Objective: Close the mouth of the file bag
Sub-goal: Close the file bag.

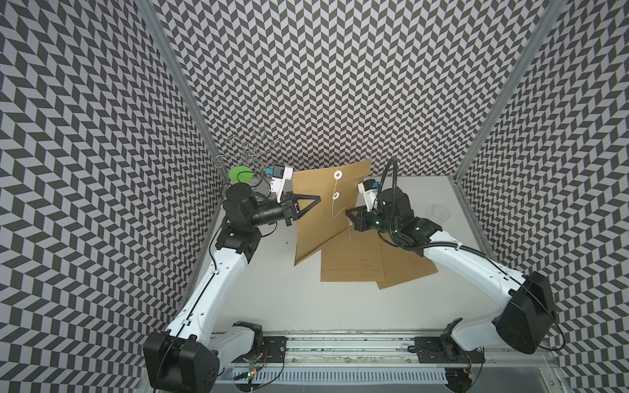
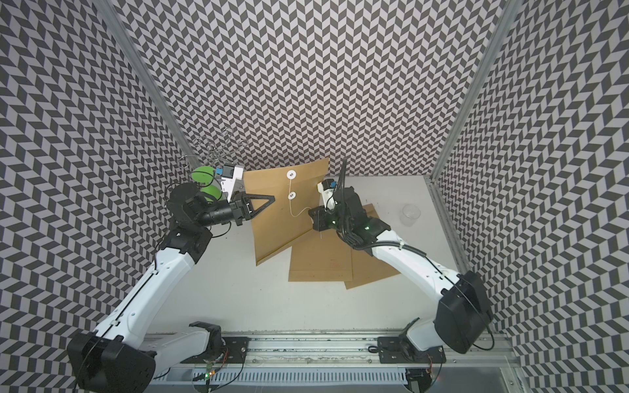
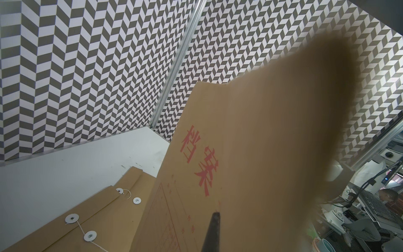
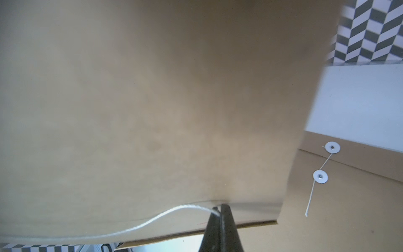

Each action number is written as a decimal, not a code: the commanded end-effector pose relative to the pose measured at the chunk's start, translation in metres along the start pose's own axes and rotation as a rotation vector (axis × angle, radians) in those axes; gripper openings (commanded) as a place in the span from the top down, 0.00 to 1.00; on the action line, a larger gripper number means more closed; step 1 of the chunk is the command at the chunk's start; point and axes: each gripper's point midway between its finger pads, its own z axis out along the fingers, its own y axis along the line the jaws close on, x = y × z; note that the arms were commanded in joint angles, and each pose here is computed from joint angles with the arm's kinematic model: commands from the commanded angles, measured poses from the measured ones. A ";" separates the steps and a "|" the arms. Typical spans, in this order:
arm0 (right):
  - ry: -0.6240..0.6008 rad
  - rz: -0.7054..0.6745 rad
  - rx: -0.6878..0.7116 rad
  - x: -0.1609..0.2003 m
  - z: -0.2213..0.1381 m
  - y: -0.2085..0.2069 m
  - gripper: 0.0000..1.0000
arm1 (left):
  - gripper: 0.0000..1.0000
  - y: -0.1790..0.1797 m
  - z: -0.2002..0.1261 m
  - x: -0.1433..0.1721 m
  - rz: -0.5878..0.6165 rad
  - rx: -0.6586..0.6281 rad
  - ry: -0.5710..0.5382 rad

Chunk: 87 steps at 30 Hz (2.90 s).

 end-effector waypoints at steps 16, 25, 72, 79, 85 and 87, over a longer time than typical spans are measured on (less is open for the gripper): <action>-0.180 -0.089 0.207 -0.074 -0.055 -0.020 1.00 | 1.00 0.022 -0.012 0.002 -0.107 -0.064 -0.018; -0.234 -0.118 0.256 -0.101 -0.064 -0.017 1.00 | 1.00 0.025 -0.012 0.010 -0.136 -0.065 -0.017; -0.147 -0.266 0.377 -0.092 -0.034 0.010 1.00 | 1.00 0.066 -0.019 0.007 -0.275 -0.185 -0.085; -0.168 -0.290 0.403 -0.109 -0.034 0.009 1.00 | 1.00 0.061 -0.018 0.011 -0.281 -0.166 -0.066; -0.180 -0.295 0.376 -0.122 -0.028 0.020 1.00 | 1.00 0.061 -0.018 0.024 -0.301 -0.173 -0.052; -0.177 -0.297 0.372 -0.123 -0.024 0.021 1.00 | 1.00 0.060 -0.015 0.029 -0.310 -0.165 -0.045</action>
